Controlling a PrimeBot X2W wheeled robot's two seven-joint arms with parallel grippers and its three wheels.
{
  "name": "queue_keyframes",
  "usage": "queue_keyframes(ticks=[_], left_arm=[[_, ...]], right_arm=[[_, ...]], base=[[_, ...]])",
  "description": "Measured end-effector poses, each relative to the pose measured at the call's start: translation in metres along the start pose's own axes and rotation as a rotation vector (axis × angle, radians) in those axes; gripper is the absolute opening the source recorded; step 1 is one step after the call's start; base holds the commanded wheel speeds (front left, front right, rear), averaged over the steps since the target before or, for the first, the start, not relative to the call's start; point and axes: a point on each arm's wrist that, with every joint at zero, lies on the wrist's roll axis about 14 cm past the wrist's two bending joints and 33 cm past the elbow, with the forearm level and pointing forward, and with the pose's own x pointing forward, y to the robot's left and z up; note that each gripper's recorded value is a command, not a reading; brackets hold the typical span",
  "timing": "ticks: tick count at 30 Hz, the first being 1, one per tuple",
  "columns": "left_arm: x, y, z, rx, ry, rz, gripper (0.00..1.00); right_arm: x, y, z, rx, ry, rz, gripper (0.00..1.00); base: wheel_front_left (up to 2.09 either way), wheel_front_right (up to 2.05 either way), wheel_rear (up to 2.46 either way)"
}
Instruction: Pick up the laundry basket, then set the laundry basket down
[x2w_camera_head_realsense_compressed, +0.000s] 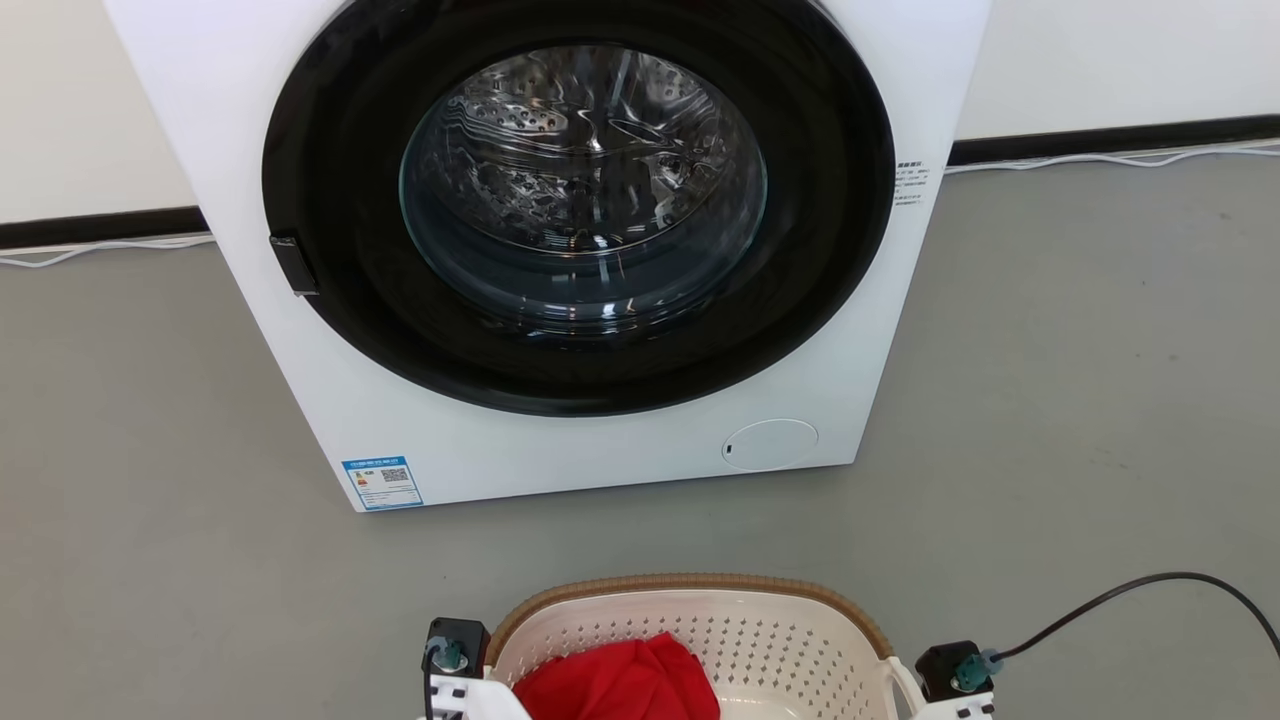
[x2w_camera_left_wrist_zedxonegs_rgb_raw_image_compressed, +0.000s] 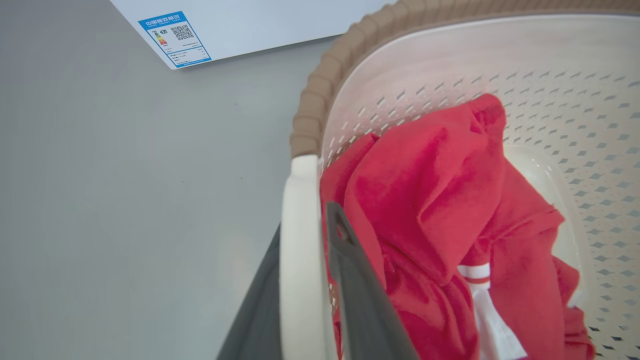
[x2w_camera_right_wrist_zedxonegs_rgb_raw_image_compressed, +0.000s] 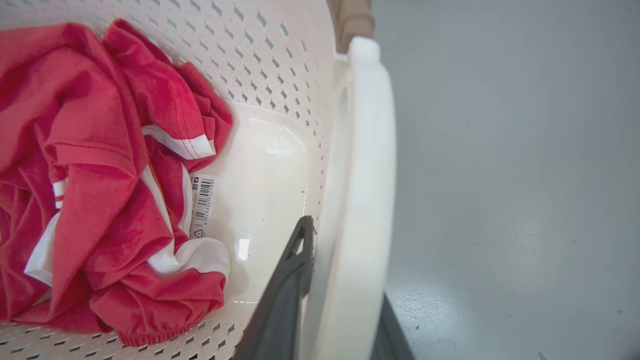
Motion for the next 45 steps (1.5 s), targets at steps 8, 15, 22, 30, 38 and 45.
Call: queue_keyframes(ticks=[8,15,22,30,38,45], left_arm=[[0.000,0.000,-0.002,0.003,0.002,0.000,0.00],[0.001,0.001,-0.005,-0.001,0.012,0.004,0.00],[0.008,0.006,-0.005,0.008,0.025,0.012,0.00],[0.038,0.022,0.034,0.037,-0.010,0.030,0.00],[0.081,0.041,0.062,0.041,-0.032,0.044,0.00],[0.125,0.057,0.068,0.027,-0.017,0.049,0.00]], right_arm=[[0.000,0.000,-0.001,-0.001,0.003,0.001,0.00],[0.002,0.001,0.000,-0.002,0.007,0.005,0.00],[0.009,0.002,0.004,-0.012,0.003,0.012,0.00],[0.030,-0.003,0.049,-0.021,-0.070,0.016,0.00],[0.068,-0.013,0.093,-0.033,-0.128,0.015,0.00],[0.113,-0.022,0.111,-0.040,-0.118,0.014,0.00]], base=[[0.00,0.00,0.00],[0.00,0.00,0.00],[0.00,0.00,0.00],[0.00,0.00,0.00],[0.00,0.00,0.00],[0.00,0.00,0.00]])
